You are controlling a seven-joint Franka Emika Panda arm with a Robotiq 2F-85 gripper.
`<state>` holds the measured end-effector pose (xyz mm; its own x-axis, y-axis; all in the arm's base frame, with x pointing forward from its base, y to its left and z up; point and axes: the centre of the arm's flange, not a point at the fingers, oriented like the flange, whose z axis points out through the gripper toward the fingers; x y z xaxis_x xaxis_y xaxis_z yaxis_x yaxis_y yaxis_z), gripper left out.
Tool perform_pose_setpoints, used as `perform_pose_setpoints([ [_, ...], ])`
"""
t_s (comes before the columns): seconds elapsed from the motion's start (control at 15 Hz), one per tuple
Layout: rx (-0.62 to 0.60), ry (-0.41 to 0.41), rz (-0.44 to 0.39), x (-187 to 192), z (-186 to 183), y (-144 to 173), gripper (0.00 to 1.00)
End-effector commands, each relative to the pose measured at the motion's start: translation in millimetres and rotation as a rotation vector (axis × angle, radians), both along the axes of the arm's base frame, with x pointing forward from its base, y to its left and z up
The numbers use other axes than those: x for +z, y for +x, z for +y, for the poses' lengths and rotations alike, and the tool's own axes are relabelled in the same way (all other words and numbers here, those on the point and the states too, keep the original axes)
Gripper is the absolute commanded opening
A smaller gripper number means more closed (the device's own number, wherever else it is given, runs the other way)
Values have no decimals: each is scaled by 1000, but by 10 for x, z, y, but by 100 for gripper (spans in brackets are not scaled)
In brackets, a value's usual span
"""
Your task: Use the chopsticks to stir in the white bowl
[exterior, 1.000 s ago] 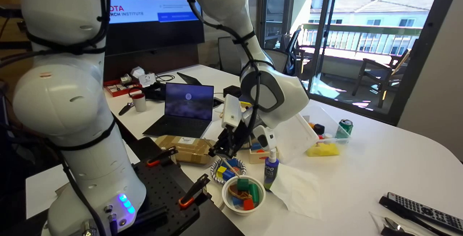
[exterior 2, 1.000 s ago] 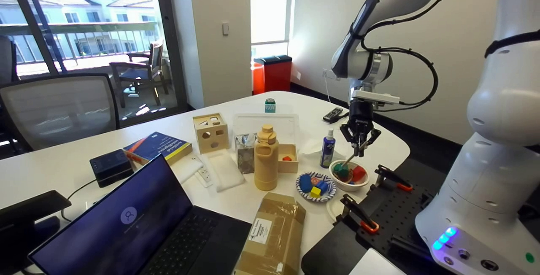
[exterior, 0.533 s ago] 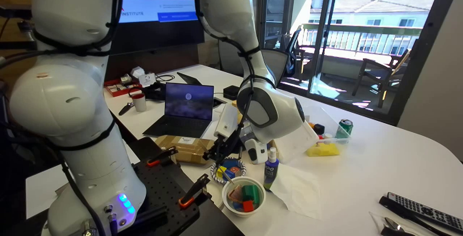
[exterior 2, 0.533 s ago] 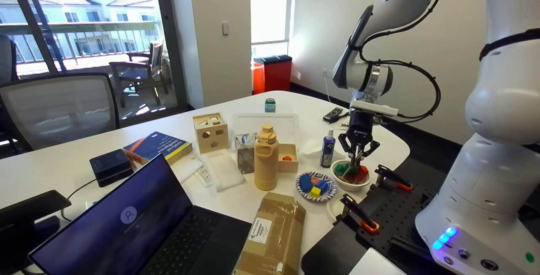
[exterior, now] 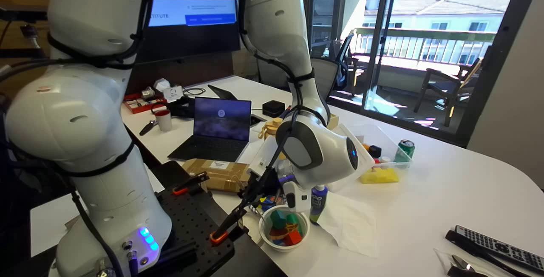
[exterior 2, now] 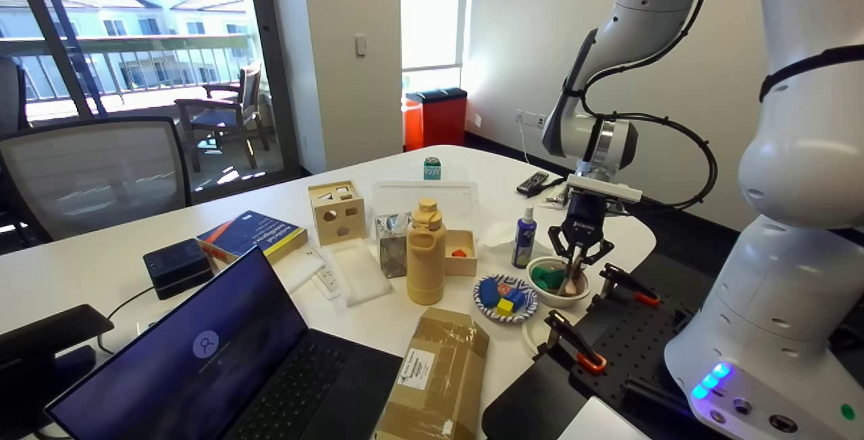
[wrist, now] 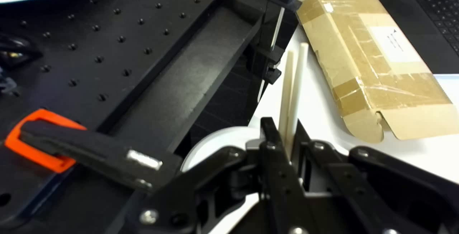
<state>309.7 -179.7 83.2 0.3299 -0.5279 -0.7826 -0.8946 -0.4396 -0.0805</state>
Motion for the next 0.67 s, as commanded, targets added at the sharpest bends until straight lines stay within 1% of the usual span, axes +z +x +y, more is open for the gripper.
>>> perform_pose_setpoints([
  [0.0, -85, -69, -36, -4, -35, -48, 3],
  [0.2, -114, -121, -114, 2, -53, -3, 3],
  [0.27, -117, -127, -131, 3, -38, 20, 3],
  [0.4, -112, -113, -156, -10, -10, 56, 3],
  [0.6, -98, -36, -165, -40, 56, 80, 3],
])
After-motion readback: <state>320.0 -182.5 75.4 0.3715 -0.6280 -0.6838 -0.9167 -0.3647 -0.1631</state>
